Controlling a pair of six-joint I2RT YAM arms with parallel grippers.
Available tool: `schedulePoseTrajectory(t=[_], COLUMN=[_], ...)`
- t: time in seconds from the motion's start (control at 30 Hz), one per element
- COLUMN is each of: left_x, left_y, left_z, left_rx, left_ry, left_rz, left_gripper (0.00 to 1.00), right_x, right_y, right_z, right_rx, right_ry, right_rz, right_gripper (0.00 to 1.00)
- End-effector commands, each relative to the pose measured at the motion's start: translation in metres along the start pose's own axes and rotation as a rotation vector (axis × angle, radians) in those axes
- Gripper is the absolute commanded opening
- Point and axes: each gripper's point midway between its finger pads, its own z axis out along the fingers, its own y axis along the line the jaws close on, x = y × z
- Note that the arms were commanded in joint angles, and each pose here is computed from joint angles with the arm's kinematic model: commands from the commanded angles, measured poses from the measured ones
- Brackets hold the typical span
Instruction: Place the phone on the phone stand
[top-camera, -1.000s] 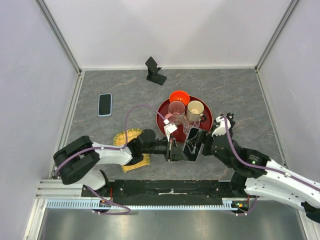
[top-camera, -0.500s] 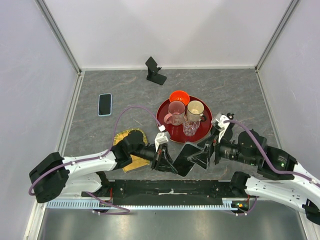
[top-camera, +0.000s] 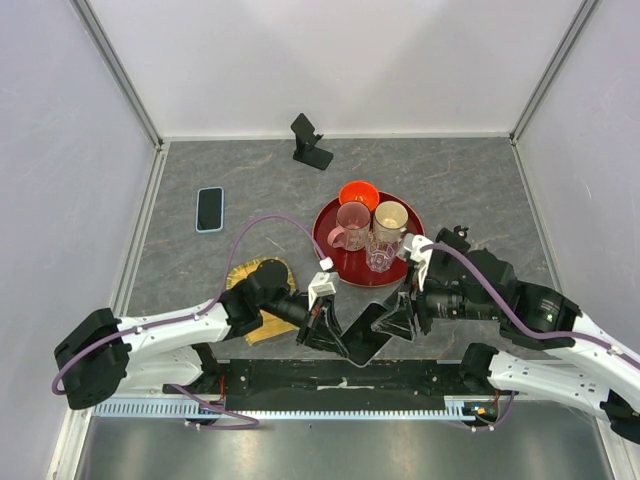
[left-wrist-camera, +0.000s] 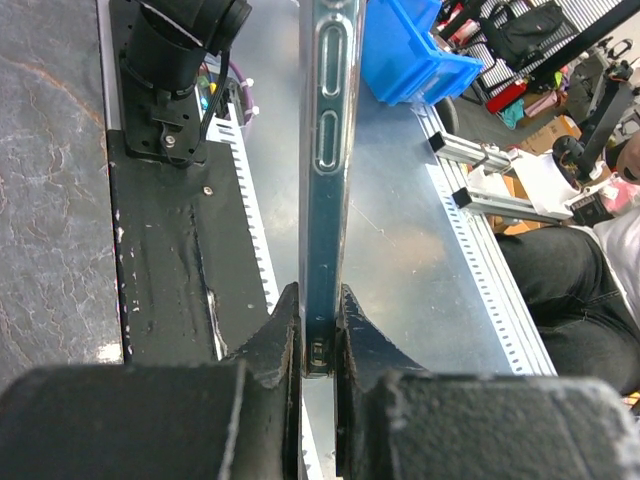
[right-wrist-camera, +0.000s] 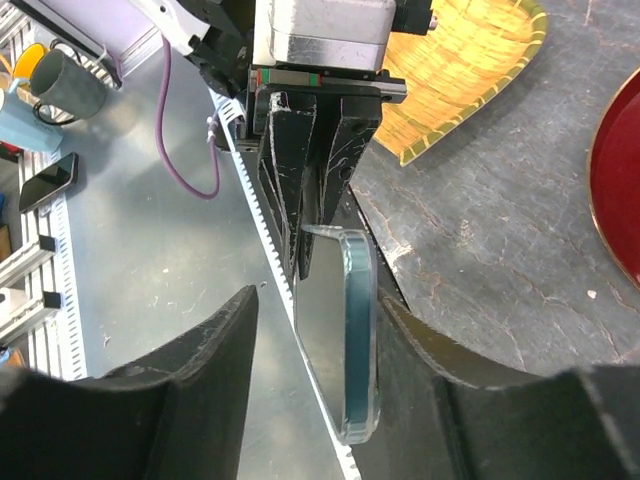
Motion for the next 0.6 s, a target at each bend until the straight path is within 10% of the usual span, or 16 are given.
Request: schedulePoseTrajectory(t=[0.0,0.1,0.57], left_x=[-0.040,-0.042,-0.047], left_y=[-0.016,-0.015,-0.010], left_z=[-0.001,-0.002,-0.005], left_rx=[0.029,0.015,-0.045], left_ry=[-0.077,-0.084,-0.113], left_rz=[0.183,0.200,0.237], left_gripper=[0.02,0.02,0.02], right_x=[-0.005,-0.003,-0.005], right_y=[0.019,0.019,0.021], right_z=[0.003,0.006,0.010], right_rx=[-0.099,-0.109,-0.128], right_ry=[0.020,0.025,-0.002], right_rz=[-0.020,-0.019,0.004], right_gripper=[0.50,0.35,0.41])
